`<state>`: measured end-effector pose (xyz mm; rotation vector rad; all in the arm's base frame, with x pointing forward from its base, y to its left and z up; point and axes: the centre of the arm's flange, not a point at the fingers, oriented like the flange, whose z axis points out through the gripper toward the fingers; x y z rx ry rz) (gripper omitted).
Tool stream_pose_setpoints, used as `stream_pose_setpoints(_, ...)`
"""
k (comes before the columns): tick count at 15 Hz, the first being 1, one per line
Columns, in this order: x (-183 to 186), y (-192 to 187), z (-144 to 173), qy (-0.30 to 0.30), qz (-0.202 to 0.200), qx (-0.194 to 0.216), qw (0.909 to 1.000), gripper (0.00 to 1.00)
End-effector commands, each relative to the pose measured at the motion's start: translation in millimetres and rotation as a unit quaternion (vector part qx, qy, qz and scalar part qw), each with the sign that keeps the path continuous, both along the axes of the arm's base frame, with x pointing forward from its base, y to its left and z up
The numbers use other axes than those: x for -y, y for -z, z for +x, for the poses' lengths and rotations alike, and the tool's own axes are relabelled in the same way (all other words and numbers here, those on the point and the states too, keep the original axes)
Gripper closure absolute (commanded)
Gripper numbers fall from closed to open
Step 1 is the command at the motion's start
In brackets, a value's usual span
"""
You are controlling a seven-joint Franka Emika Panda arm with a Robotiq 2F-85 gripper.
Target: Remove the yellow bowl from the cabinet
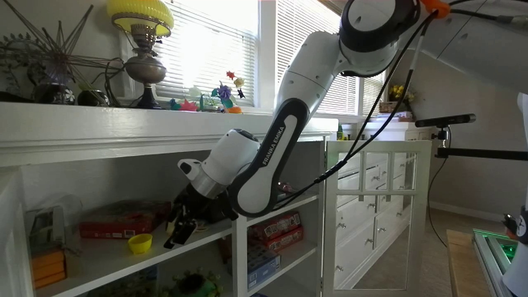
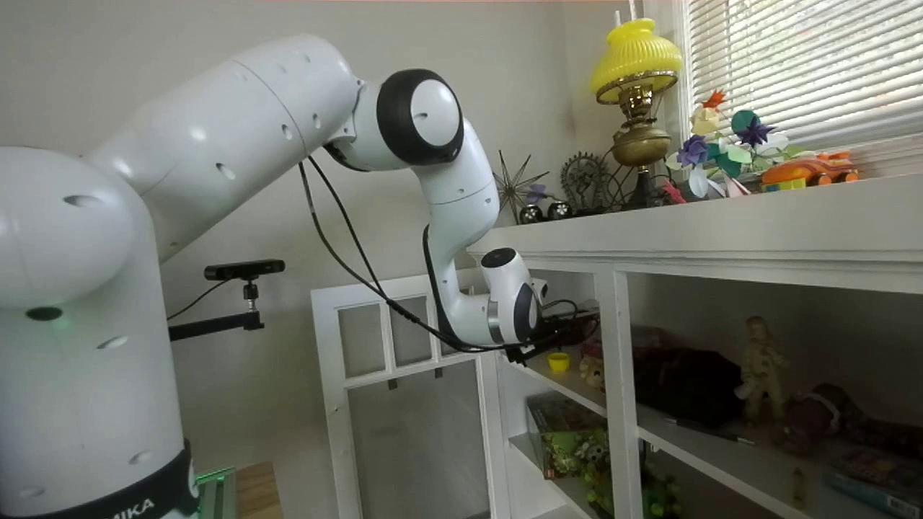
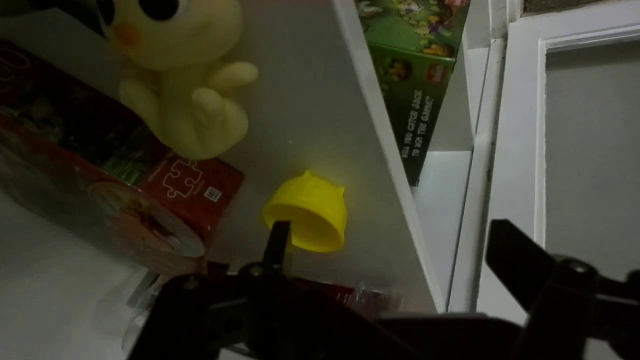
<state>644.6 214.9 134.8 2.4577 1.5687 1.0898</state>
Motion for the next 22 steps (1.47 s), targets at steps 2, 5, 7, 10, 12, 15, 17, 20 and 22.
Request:
stream_pose_setpoints(2, -7.8, 4.6, 19.5, -0.03, 0.003, 0.023, 0.9993, 0.0)
stream_pose_setpoints(5, -12.5, 11.8, 25.4, -0.038, 0.007, 0.027, 0.9989, 0.0)
stream_pose_setpoints(7, -15.1, 16.0, 29.5, -0.044, 0.006, 0.031, 0.9985, 0.0)
stream_pose_setpoints(10, -15.2, 20.2, 35.5, -0.049, 0.004, 0.039, 0.998, 0.0)
stream_pose_setpoints(12, -13.8, 21.3, 38.7, -0.049, 0.003, 0.044, 0.9978, 0.0)
stream_pose_setpoints(15, -11.1, 23.9, 43.1, -0.047, 0.005, 0.048, 0.9977, 0.27)
stream_pose_setpoints(17, -10.1, 24.6, 45.6, -0.046, 0.006, 0.052, 0.9976, 0.38)
stream_pose_setpoints(20, -10.1, 25.0, 48.8, -0.047, 0.007, 0.056, 0.9973, 0.59)
stream_pose_setpoints(22, -11.4, 25.6, 50.1, -0.049, 0.012, 0.058, 0.9971, 0.73)
